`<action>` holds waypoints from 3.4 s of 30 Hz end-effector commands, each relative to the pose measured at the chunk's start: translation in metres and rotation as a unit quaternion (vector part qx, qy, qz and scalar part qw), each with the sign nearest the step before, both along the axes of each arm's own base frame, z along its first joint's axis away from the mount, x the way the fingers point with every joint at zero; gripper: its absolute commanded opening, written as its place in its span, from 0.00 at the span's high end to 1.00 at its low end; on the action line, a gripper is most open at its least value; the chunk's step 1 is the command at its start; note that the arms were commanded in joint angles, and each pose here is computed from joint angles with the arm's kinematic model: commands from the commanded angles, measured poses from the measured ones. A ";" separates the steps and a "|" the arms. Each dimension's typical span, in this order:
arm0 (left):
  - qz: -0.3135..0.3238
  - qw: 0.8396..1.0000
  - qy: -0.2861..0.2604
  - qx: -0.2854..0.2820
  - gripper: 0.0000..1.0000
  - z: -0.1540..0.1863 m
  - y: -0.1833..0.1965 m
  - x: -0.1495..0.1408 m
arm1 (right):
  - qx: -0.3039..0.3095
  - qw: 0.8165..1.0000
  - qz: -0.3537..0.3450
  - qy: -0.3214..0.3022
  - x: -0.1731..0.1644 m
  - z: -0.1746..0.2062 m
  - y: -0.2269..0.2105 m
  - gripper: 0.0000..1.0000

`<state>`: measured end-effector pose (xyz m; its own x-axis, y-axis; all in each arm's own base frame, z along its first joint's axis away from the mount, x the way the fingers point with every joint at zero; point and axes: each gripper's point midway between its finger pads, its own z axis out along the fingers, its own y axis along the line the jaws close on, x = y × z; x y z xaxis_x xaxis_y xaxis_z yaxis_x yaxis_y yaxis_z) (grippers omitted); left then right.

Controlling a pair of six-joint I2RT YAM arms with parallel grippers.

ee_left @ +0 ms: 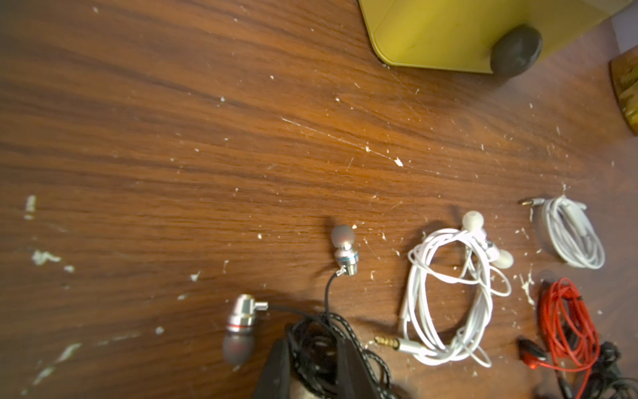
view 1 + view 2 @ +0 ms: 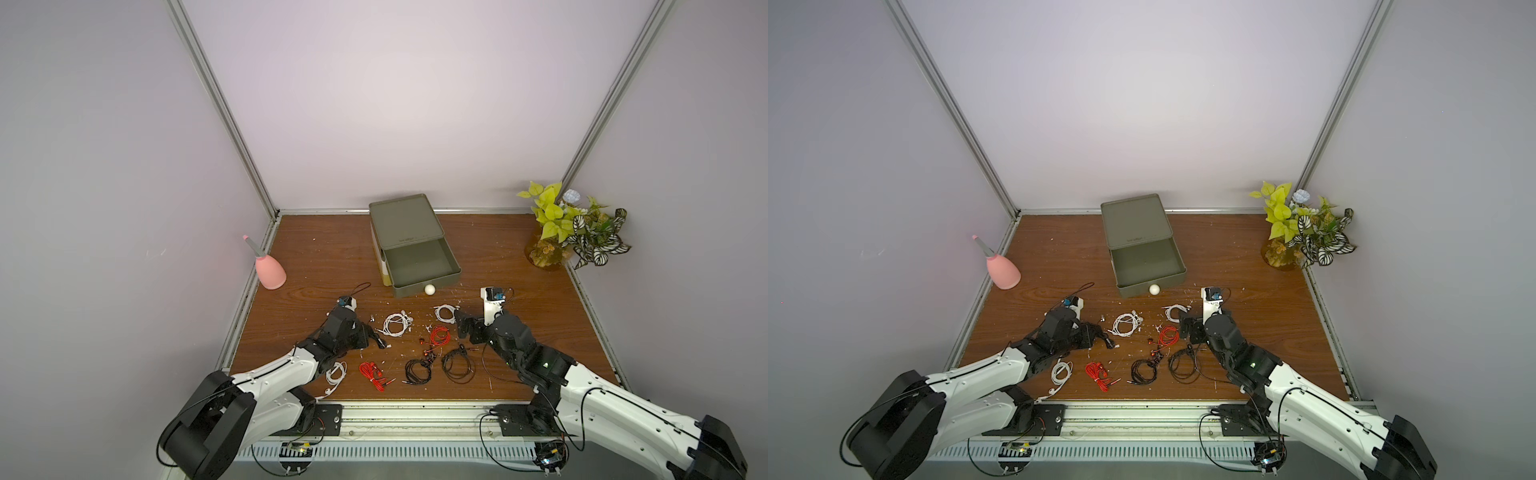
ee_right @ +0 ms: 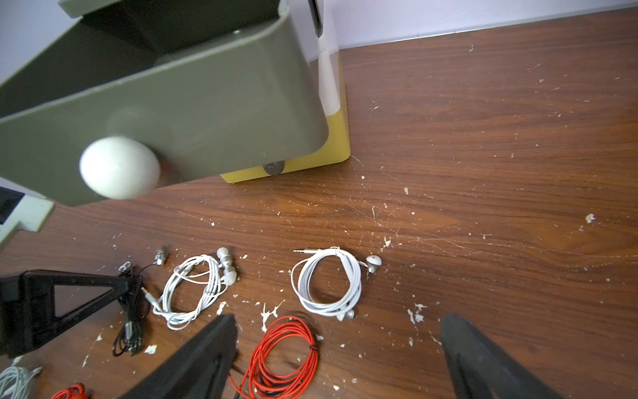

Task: Place the wired earphones into the drawer by color
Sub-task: Pick up the wired earphones from the center of the board, then place the wired earphones in the drawer.

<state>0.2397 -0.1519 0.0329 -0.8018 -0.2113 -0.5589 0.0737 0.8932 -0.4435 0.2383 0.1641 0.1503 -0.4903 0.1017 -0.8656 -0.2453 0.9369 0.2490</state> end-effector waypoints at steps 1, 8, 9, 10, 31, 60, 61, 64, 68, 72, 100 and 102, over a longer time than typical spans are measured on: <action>-0.008 1.000 0.001 -0.002 0.87 -0.003 -0.003 -0.004 | 0.005 1.000 -0.008 -0.011 0.001 0.006 -0.002 0.01; -0.003 1.000 -0.008 -0.012 1.00 0.000 -0.002 -0.004 | 0.006 1.000 -0.009 -0.011 0.001 0.006 -0.003 0.01; -0.003 1.000 -0.012 -0.015 1.00 0.002 -0.003 -0.003 | 0.006 1.000 -0.009 -0.011 0.001 0.006 -0.003 0.01; -0.003 1.000 -0.016 -0.018 1.00 0.005 -0.003 -0.003 | 0.006 1.000 -0.009 -0.012 0.001 0.007 -0.003 0.01; 0.005 0.987 -0.160 -0.032 1.00 0.124 0.003 0.017 | 0.010 1.000 -0.012 -0.023 0.002 0.011 -0.004 0.01; -0.092 0.922 -0.368 -0.073 1.00 0.321 -0.066 0.083 | 0.023 0.999 -0.020 -0.044 0.000 0.022 -0.011 0.01; -0.095 0.922 -0.367 -0.075 1.00 0.320 -0.070 0.087 | 0.022 0.999 -0.020 -0.044 -0.001 0.022 -0.012 0.01; -0.105 0.922 -0.363 -0.083 1.00 0.315 -0.080 0.094 | 0.021 0.998 -0.022 -0.046 -0.001 0.022 -0.014 0.01; -0.114 0.924 -0.354 -0.086 1.00 0.304 -0.089 0.103 | 0.020 0.998 -0.026 -0.050 -0.001 0.024 -0.017 0.01; -0.121 0.929 -0.340 -0.081 1.00 0.290 -0.097 0.112 | 0.019 0.998 -0.029 -0.054 -0.002 0.025 -0.019 0.01; -0.142 0.946 -0.285 -0.061 0.75 0.244 -0.128 0.134 | 0.011 0.999 -0.032 0.006 -0.017 -0.001 -0.029 0.02; -0.142 0.945 -0.288 -0.065 0.71 0.248 -0.127 0.133 | 0.010 0.999 -0.025 0.026 -0.020 -0.010 -0.026 0.03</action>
